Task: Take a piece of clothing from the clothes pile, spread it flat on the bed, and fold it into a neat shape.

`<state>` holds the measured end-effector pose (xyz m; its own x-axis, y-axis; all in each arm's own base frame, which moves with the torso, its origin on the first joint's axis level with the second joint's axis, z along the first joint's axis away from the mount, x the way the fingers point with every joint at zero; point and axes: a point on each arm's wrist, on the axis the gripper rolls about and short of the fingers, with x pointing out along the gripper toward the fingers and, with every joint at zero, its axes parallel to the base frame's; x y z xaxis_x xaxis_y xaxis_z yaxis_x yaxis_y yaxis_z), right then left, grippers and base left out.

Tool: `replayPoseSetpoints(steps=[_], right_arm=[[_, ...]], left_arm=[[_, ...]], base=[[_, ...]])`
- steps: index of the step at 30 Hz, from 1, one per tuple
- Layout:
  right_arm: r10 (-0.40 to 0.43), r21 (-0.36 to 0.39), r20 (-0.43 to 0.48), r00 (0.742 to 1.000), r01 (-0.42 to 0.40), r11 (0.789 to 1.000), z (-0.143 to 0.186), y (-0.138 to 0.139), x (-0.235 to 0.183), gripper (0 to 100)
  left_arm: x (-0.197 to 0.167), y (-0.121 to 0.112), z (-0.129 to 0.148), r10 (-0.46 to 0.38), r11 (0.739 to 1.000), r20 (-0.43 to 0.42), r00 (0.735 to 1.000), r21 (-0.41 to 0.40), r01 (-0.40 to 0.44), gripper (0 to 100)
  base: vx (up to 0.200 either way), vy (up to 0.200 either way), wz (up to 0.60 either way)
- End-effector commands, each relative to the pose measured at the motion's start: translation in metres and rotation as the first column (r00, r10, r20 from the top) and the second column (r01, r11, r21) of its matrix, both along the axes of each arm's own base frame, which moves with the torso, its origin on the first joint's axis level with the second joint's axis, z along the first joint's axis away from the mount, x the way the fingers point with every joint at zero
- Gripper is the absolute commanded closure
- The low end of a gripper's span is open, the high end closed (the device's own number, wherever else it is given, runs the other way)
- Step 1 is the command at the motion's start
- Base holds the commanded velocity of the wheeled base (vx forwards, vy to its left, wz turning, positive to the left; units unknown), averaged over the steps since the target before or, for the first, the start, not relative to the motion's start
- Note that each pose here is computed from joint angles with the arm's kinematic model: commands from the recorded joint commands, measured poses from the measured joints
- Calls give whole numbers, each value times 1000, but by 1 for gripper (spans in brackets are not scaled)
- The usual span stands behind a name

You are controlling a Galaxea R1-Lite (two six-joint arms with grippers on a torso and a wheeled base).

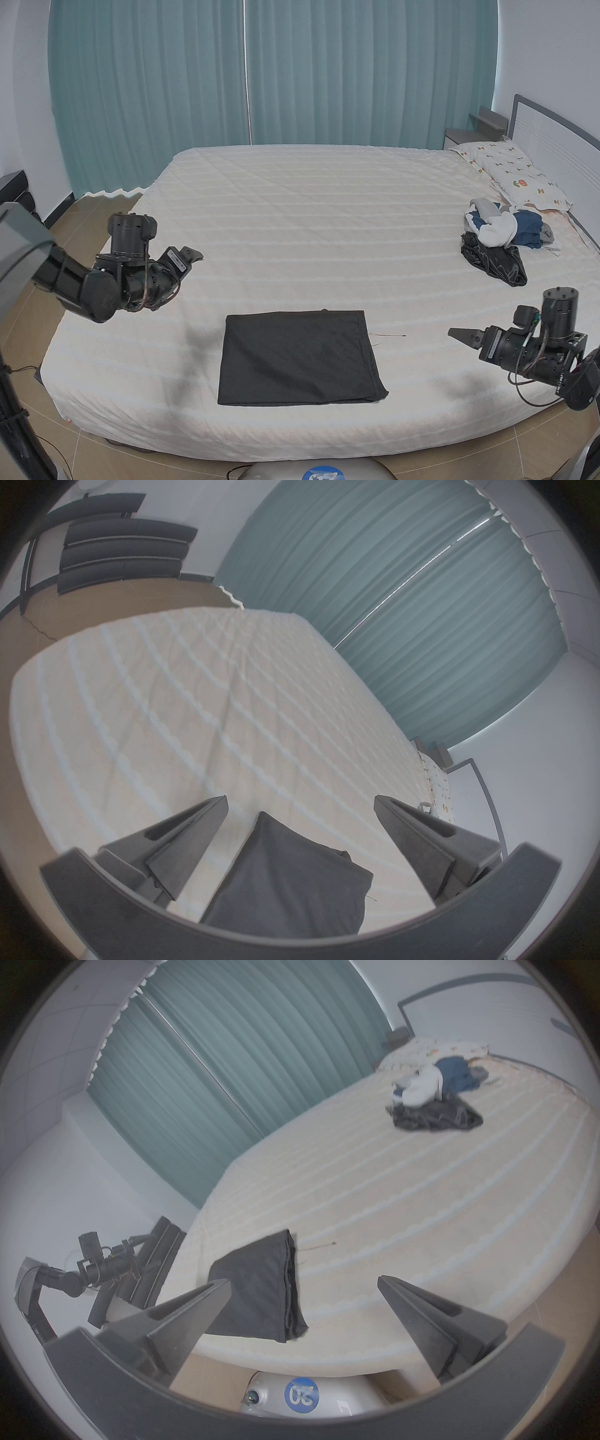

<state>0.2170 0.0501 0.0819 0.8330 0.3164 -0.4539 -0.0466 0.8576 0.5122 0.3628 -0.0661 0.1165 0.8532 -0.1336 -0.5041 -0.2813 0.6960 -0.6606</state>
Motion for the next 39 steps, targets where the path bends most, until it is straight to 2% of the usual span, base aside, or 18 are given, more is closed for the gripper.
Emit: replayPoseSetpoints(steps=[1,5,6,11,14,16,20,21,22,25,28,30,31,32,35,36,39], right_arm=[[-59,-2,213,975,61,998,40,-19,-62,0],[-62,-55,256,965,78,995,41,-27,-91,0],[-61,-56,256,965,78,995,40,-27,-93,0],[-47,-85,344,938,81,993,47,-34,-132,0],[-15,-145,373,928,74,987,44,-38,-156,0],[-2,-169,380,925,71,983,42,-40,-165,0],[57,-279,396,916,62,958,32,-46,-198,0],[57,-279,396,916,62,958,32,-46,-198,0],[66,-310,407,911,69,948,29,-47,-209,0],[46,-321,424,904,102,941,31,-49,-217,0],[18,-326,445,896,143,934,39,-49,-222,0],[11,-336,460,888,163,928,41,-49,-224,0],[10,-337,461,887,165,927,41,-49,-224,0],[20,-362,480,877,177,915,41,-49,-227,0],[28,-387,493,870,190,902,38,-49,-232,0],[25,-402,494,869,203,893,36,-49,-235,0],[4,-430,489,872,238,871,36,-49,-239,0]], left_arm=[[-83,16,61,18,999,146,989,25,-22,0],[-129,25,72,34,998,197,980,52,-45,0],[-130,26,73,34,997,200,979,54,-46,0],[-191,38,75,51,980,306,951,168,-107,0],[-221,45,71,47,960,366,930,242,-144,0],[-230,47,70,56,951,383,922,262,-166,0],[-262,56,67,112,888,447,887,356,-291,0],[-262,56,67,112,888,447,887,356,-291,0],[-274,59,66,122,853,473,873,400,-336,0],[-286,62,65,141,804,498,856,446,-392,0],[-301,67,68,166,745,537,827,481,-461,0],[-308,69,67,172,719,544,821,501,-482,0],[-309,69,66,174,717,544,821,502,-484,0],[-318,71,64,182,688,535,825,530,-496,0],[-330,75,58,207,635,515,832,576,-515,0],[-338,76,56,205,610,513,834,599,-519,0],[-354,79,53,206,561,532,821,623,-545,0]], base=[[0,0,0],[0,0,0],[0,0,0],[0,0,0],[0,0,0],[0,0,0],[0,0,0],[0,0,0],[0,0,0],[0,0,0],[0,0,0],[0,0,0],[0,0,0],[0,0,0],[0,0,0],[0,0,0],[0,0,0]])
